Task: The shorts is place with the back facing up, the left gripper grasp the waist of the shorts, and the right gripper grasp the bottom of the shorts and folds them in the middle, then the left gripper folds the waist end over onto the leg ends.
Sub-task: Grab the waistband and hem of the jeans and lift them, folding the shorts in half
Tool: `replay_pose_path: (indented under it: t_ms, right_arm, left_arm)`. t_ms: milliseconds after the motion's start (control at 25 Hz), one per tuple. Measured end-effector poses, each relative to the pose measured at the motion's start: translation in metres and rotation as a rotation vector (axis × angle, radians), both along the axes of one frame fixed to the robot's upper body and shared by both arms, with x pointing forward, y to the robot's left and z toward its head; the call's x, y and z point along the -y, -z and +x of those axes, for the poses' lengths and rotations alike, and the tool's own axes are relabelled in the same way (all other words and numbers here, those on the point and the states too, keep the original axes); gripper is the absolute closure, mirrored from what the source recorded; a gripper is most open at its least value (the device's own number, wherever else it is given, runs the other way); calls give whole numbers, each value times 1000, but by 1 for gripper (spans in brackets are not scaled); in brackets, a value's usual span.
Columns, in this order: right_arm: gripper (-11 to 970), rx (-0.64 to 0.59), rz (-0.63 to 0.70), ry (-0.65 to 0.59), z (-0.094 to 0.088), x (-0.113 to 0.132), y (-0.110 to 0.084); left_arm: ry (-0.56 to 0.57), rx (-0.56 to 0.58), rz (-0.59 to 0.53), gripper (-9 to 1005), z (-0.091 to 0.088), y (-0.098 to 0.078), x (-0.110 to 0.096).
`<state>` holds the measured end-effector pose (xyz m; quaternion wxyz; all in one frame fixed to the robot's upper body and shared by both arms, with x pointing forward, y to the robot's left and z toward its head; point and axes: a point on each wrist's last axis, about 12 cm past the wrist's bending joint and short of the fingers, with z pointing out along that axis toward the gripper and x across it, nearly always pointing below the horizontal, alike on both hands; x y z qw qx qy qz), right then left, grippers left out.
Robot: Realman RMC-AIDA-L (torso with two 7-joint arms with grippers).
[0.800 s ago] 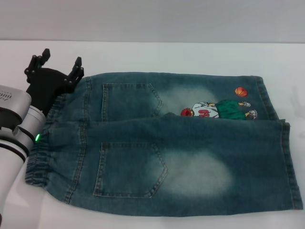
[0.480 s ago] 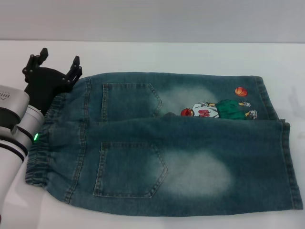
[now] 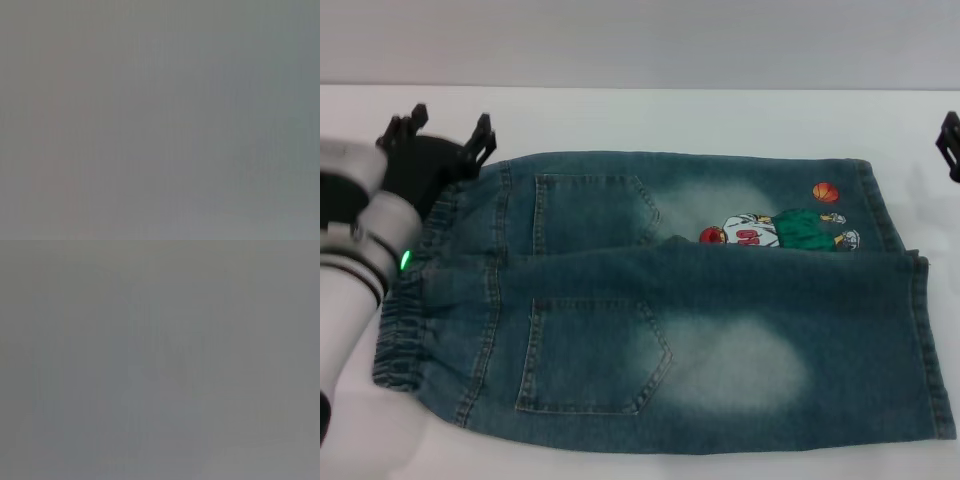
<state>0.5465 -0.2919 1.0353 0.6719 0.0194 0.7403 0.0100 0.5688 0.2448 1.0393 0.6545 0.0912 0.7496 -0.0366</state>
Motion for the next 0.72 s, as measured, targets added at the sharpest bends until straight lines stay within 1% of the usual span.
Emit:
replay_pose_path:
  t_ms: [80, 120, 160, 200, 280, 360, 440, 520, 640, 680, 720]
  right_arm:
    - [264, -68, 11, 11, 5, -3, -17]
    - [265, -100, 5, 4, 7, -3, -31]
    - [265, -106, 8, -6, 10, -2, -46]
    - [265, -113, 16, -22, 11, 1, -62]
    - [265, -98, 24, -43, 8, 7, -87]
    - [265, -98, 5, -89, 3, 14, -107]
    - [266, -129, -41, -156, 0, 17, -121]
    - [266, -192, -63, -216, 3, 15, -129]
    - [267, -315, -8, -237, 7, 15, -136]
    - [267, -381, 28, -245, 8, 16, -136]
    - [267, -381, 28, -245, 8, 16, -136]
  left_arm:
    - [-4, -41, 4, 192, 5, -10, 2]
    - [-9, -64, 4, 193, 9, -19, 1]
    - [-7, -94, 7, 193, 12, -25, 1]
    - [-4, -119, 10, 194, 16, -37, 1]
    - [15, -181, 17, 196, 19, -51, 2]
    - [34, -247, 8, 196, 21, -64, 3]
    - [43, -314, 2, 197, 22, -71, 1]
    - [51, -363, -1, 197, 22, -76, 0]
    - [66, -394, -5, 198, 21, -84, 0]
    - [72, -407, -7, 198, 21, -86, 1]
    - [74, -424, -9, 199, 20, -87, 0]
